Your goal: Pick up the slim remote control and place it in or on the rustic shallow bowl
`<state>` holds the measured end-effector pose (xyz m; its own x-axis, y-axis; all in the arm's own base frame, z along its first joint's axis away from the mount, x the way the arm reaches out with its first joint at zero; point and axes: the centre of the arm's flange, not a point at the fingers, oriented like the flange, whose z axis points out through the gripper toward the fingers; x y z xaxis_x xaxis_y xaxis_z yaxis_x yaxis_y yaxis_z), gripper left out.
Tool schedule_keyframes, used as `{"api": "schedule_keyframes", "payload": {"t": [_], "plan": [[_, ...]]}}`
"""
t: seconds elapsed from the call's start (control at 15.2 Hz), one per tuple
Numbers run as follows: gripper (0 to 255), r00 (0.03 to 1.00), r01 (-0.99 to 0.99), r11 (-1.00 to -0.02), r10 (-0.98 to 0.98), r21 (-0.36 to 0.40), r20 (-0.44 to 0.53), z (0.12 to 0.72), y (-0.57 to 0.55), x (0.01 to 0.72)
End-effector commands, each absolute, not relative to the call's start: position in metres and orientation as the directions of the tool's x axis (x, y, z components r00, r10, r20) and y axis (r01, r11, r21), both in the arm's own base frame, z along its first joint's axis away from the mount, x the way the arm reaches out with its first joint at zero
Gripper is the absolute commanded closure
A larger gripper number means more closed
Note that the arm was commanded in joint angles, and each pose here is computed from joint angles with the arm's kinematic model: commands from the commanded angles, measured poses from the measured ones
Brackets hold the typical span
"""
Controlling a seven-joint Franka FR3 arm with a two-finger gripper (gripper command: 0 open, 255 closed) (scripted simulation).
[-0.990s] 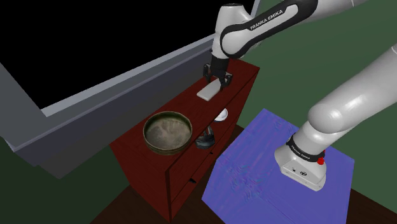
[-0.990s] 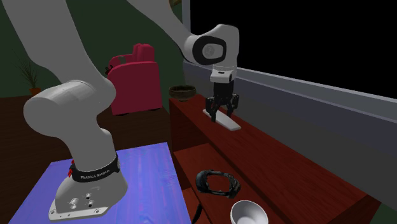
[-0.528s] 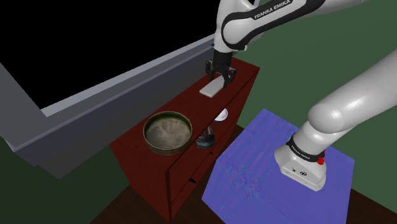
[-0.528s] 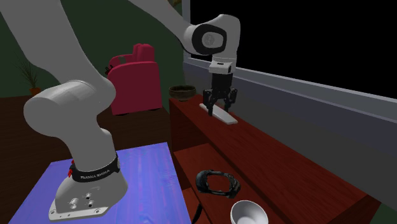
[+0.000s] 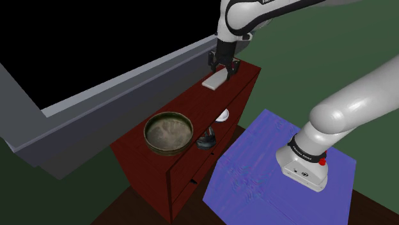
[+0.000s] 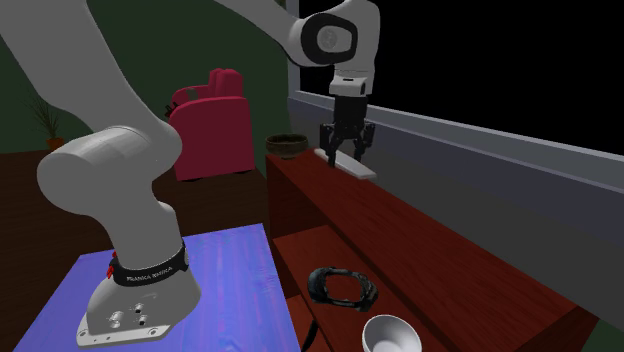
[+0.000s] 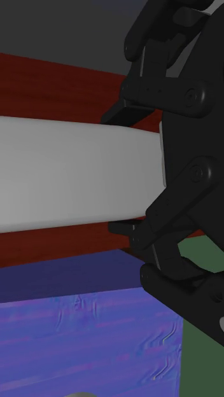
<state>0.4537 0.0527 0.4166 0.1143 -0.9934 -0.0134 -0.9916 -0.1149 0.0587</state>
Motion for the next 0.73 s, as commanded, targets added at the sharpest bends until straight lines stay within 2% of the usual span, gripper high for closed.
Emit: {"api": "schedule_keyframes", "payload": {"t": [0.0, 0.66], "plan": [[255, 0.116, -0.993, -0.117, -0.993, 0.008, -0.008, 0.438, 0.053, 0.459], [255, 0.116, -0.993, -0.117, -0.993, 0.008, -0.008, 0.479, 0.079, 0.454]]}}
